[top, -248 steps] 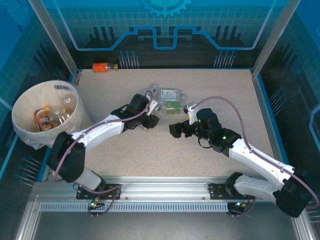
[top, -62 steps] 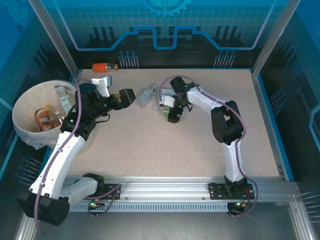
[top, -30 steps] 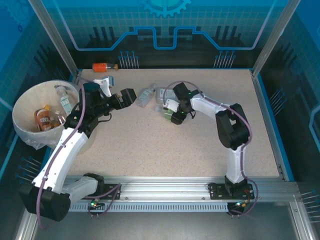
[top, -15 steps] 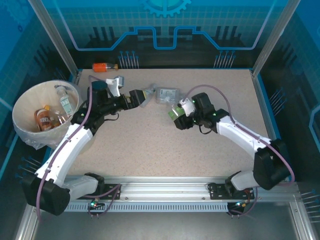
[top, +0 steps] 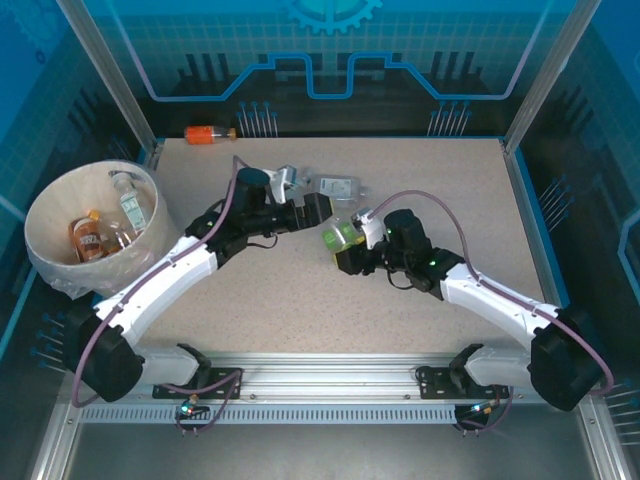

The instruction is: Put the plastic bottles in the bin

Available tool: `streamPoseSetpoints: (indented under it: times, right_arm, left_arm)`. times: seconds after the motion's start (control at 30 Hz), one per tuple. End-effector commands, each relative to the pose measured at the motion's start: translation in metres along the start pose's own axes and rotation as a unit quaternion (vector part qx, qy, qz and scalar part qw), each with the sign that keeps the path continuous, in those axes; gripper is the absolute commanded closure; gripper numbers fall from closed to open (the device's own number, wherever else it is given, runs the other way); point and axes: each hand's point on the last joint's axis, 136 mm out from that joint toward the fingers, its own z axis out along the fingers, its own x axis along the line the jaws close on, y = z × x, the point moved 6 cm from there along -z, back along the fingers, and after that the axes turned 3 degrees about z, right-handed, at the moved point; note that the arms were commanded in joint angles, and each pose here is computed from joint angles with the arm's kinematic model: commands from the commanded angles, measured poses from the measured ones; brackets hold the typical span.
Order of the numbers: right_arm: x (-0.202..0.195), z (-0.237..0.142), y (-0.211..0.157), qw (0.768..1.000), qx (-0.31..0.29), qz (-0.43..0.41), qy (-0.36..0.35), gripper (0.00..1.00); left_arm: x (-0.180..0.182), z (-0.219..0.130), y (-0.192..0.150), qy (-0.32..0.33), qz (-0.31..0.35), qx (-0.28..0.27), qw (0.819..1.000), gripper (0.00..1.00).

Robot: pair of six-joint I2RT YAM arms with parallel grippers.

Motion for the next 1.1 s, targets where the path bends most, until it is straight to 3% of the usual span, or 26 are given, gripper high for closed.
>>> streamPoseSetpoints:
  times: [0.0,0.1,0.27,0.47,0.67,0.87,0.97,1.07]
  right_arm:
    - [0.013,0.002,0.022,0.999,-0.037,-0.033,-0.004,0.76]
    - [0.022,0.004,0.029,0.997,-0.051,-0.055,-0.005,0.75]
    - [0.029,0.004,0.038,0.995,-0.078,-0.066,-0.008,0.75]
    - [0.034,0.006,0.045,0.994,-0.087,-0.071,-0.003,0.75]
    - [0.037,0.014,0.046,0.994,-0.08,-0.078,0.004,0.73]
    - [0.041,0.01,0.055,0.99,-0.112,-0.085,0.007,0.73]
    - [0.04,0.009,0.054,0.99,-0.112,-0.087,0.002,0.73]
    - [0.038,0.009,0.052,0.99,-0.107,-0.086,-0.001,0.72]
  left_arm:
    - [-0.002,0.001,0.005,0.074,0.006,-0.012,0.997,0.01]
    - [0.004,0.009,0.0,0.12,0.001,-0.001,0.993,0.01]
    - [0.011,0.014,-0.004,0.141,-0.016,0.001,0.99,0.02]
    - [0.0,0.022,-0.01,0.077,-0.002,0.019,0.997,0.1]
    - [0.006,0.03,-0.021,0.081,0.008,0.052,0.995,0.15]
    - [0.033,0.025,-0.025,0.147,-0.02,0.049,0.988,0.06]
    - [0.037,0.023,-0.022,0.073,-0.061,0.04,0.995,0.11]
    - [0.028,0.019,-0.019,0.032,-0.04,0.028,0.998,0.14]
